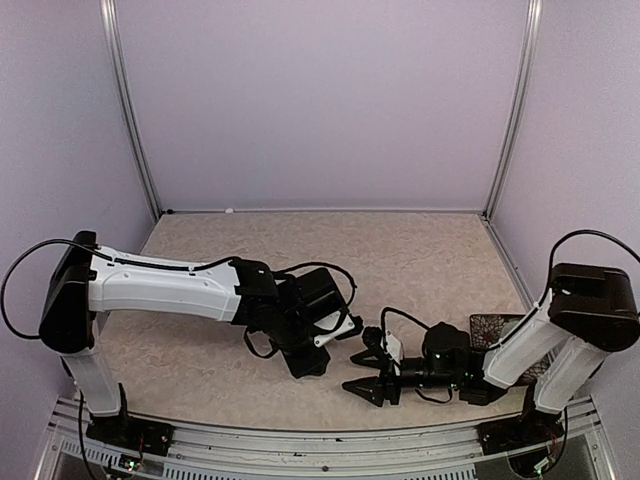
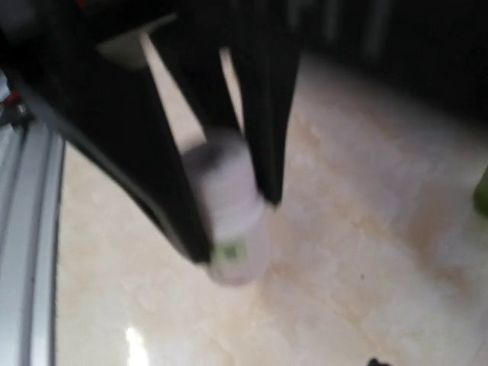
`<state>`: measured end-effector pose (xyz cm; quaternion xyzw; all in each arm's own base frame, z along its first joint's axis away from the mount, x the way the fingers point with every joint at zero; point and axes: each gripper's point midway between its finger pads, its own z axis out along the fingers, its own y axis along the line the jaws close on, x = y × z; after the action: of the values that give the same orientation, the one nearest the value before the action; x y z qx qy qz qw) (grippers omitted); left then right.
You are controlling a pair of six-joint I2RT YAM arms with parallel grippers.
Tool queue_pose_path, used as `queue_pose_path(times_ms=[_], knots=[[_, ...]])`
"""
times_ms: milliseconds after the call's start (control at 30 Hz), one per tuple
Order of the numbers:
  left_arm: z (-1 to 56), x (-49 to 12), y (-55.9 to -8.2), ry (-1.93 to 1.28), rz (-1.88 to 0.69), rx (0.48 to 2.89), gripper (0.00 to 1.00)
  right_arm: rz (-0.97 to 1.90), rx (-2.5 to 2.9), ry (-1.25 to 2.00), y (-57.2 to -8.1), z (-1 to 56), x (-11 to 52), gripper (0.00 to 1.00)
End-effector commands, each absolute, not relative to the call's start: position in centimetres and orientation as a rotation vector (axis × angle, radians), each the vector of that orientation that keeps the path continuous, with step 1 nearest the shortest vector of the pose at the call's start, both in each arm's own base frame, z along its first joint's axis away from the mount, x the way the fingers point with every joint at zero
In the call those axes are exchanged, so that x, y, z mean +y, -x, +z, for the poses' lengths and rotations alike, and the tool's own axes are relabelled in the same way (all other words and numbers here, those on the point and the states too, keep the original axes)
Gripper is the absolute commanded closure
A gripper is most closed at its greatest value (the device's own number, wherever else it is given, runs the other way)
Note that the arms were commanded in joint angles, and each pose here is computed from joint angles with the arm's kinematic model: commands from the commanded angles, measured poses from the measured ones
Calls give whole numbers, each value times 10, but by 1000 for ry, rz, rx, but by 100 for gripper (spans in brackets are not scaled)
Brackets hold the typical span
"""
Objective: Sort the pills into containers
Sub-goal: Pick up the pill bottle from the center of the board, then pass from the left arm to the right
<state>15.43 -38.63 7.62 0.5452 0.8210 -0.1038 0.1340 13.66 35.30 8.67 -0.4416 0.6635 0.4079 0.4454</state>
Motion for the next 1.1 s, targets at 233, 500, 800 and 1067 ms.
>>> queue_pose_path(times_ms=[233, 500, 800, 1067], knots=[[127, -405, -146, -1570, -399, 2290, 76, 1035, 1393, 1072, -147, 112, 390, 32], [130, -408, -148, -1549, -406, 2288, 76, 1047, 1282, 1057, -146, 126, 398, 36], [133, -410, -148, -1540, -413, 2284, 77, 1132, 1163, 997, -134, 144, 389, 47], [135, -411, -149, -1527, -419, 2281, 77, 1158, 1133, 1000, -131, 147, 391, 51]])
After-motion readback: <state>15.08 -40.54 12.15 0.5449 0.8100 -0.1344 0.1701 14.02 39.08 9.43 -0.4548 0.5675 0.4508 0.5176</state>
